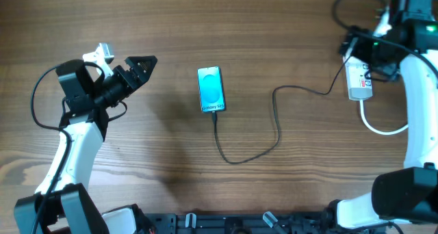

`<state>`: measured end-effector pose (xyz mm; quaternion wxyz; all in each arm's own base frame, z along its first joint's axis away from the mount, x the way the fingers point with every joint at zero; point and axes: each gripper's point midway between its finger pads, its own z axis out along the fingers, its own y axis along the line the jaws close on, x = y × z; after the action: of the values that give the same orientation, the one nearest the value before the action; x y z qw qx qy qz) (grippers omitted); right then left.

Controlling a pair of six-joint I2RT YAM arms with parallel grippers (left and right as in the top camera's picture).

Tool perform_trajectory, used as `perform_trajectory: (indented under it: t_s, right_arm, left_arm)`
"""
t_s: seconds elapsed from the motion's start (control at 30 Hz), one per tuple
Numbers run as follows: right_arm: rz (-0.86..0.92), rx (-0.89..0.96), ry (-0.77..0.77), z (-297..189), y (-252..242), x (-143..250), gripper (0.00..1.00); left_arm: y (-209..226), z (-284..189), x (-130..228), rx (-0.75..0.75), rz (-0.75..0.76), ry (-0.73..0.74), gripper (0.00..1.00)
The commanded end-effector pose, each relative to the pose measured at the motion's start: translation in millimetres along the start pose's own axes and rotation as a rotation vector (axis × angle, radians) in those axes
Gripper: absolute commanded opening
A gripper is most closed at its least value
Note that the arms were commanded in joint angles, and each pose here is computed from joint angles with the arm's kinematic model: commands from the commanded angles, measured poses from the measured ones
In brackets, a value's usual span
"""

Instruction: Plug charger to phone and switch on socket

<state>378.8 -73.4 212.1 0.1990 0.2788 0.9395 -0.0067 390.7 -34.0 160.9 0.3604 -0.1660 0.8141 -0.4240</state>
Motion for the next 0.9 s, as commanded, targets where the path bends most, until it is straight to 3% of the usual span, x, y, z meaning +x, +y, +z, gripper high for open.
perform_trajectory:
  t_s: [0.0,0.47,0.87]
  right_arm:
    - [0.214,0.257,-0.096,12.7,-54.9,-17.8,1.0]
    - [0.397,0.369,-0.002,84.3,-126.2,-0.9,1.0]
    - [0.413,0.305,0.046,149.2,-130.1,10.5,1.0]
  left_arm:
    - [-11.7,-4.7,-9.1,0.015,0.047,-0.025,1.0]
    - [-11.7,-4.7,-9.1,0.015,0.047,-0.025,1.0]
    - [-11.7,-4.7,-9.1,0.015,0.047,-0.025,1.0]
